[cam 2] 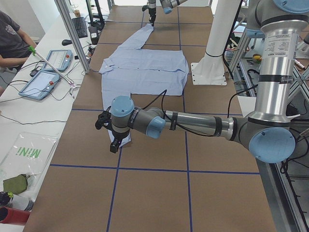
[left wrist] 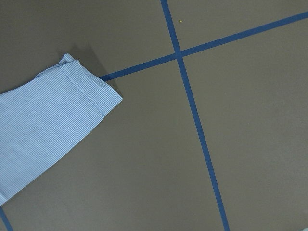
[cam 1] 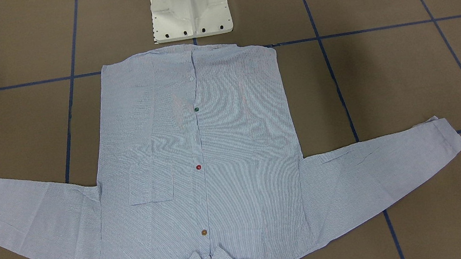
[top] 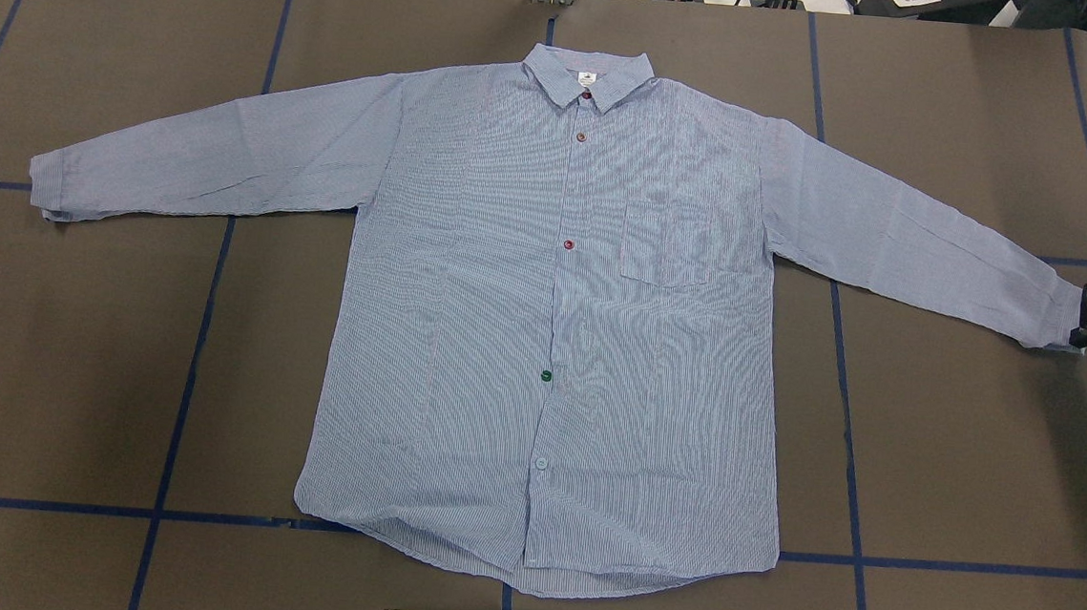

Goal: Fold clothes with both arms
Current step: 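Reach the right gripper to the nearby sleeve cuff and grasp it, then carry the held sleeve across the shirt front toward the collar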

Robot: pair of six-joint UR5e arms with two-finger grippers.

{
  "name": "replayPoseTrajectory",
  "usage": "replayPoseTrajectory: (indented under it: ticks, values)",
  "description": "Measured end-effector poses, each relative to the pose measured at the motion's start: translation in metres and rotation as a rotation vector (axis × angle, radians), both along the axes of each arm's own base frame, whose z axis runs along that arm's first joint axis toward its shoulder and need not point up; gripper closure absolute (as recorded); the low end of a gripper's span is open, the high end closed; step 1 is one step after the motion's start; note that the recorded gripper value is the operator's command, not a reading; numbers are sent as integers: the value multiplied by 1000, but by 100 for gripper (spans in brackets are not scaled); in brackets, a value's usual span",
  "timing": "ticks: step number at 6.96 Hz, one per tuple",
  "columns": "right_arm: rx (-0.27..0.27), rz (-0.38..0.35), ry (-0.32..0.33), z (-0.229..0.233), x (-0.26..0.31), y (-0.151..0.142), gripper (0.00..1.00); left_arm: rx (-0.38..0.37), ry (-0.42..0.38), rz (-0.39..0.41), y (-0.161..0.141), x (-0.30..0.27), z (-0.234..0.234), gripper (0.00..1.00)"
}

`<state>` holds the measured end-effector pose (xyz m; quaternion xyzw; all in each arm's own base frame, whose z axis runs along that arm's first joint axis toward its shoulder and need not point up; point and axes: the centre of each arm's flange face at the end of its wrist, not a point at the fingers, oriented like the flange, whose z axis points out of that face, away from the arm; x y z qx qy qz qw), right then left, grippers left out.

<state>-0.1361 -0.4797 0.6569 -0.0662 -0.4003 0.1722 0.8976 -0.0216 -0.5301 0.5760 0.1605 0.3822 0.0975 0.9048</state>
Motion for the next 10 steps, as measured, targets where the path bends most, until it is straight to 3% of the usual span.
replayPoseTrajectory:
  ticks: [2, 4, 8, 10]
  values:
    - [60, 34, -70, -84, -16, -23, 100, -1, 1, 0, 0, 0, 0, 1]
    - [114, 1, -122, -193, -80, -76, 100, -1, 1, 0, 0, 0, 0, 1]
    - [107, -44, -137, -400, -242, -170, 100, 1, 0, 0, 1, 0, -1, 1]
    - [138, 32, -177, -473, -333, -172, 100, 3, 0, 0, 1, 0, -2, 1]
